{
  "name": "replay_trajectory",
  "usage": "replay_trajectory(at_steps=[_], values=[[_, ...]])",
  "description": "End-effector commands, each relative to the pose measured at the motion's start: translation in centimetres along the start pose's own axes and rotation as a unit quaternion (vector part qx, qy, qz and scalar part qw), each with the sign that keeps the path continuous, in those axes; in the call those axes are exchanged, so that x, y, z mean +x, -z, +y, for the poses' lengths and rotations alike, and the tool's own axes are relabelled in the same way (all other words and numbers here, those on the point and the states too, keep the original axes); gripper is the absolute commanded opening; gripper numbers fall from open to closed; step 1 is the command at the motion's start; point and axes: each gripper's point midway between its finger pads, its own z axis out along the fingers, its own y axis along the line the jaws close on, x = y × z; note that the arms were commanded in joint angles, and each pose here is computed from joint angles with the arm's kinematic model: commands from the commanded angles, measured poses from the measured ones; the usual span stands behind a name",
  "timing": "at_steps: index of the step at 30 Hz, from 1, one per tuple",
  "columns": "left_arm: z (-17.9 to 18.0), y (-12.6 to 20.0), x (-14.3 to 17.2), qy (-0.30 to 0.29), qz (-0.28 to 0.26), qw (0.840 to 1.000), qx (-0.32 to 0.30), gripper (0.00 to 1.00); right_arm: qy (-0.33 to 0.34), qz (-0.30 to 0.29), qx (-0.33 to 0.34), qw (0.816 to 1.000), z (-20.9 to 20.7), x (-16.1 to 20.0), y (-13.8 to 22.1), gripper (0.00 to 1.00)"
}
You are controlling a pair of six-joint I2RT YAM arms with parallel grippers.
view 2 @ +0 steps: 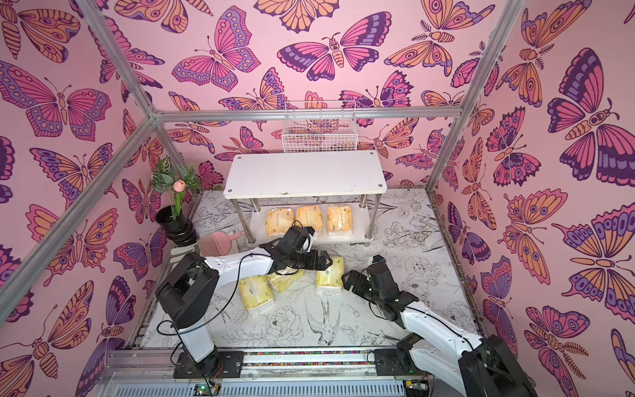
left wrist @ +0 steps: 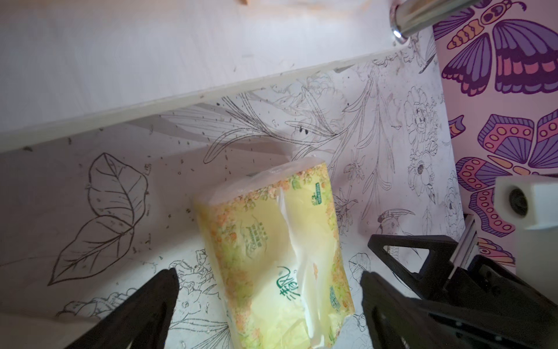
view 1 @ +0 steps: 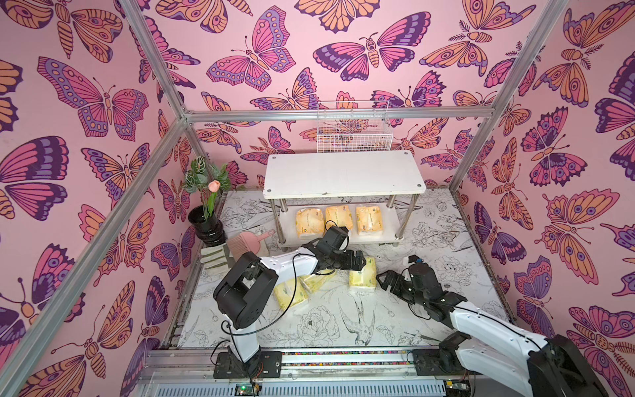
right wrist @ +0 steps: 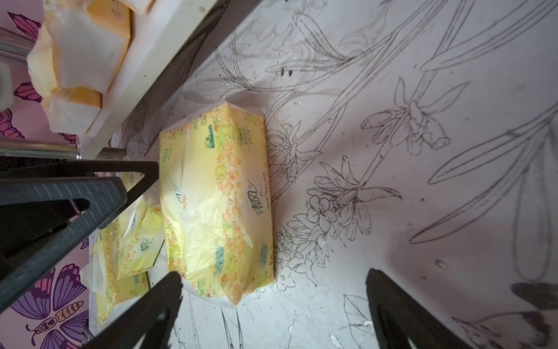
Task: Place the tissue boxes on the shelf by color
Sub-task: Pick up the box of tissues from the center of the board.
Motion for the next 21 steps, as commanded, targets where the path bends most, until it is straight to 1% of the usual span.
replay_trajectory(at_steps=[1,6,9,14,21], values=[[0.1,-0.5,0.0,0.008,0.008,1.0,0.003,1.0,0.006,0.009,-0.033,0.999,1.1,0.0,-0.7,0.98],[0.6,-1.6,0.6,0.022,0.018,1.0,0.006,1.0,-0.009,0.018,-0.04,0.999,0.7,0.7,-1.7,0.98],[0.6,-2.2,0.9,0.032,0.02,0.999,0.015,1.0,-0.018,0.039,-0.05,0.998,0.9,1.4,-2.3,0.98],[0.9,-2.8,1.4,0.046,0.022,0.999,0.018,1.0,-0.056,0.062,-0.079,0.993,1.3,2.2,-3.4,0.97],[0.9,-3.3,2.2,0.056,0.022,0.998,0.024,1.0,-0.096,0.072,-0.098,0.988,1.5,2.7,-4.5,0.97]])
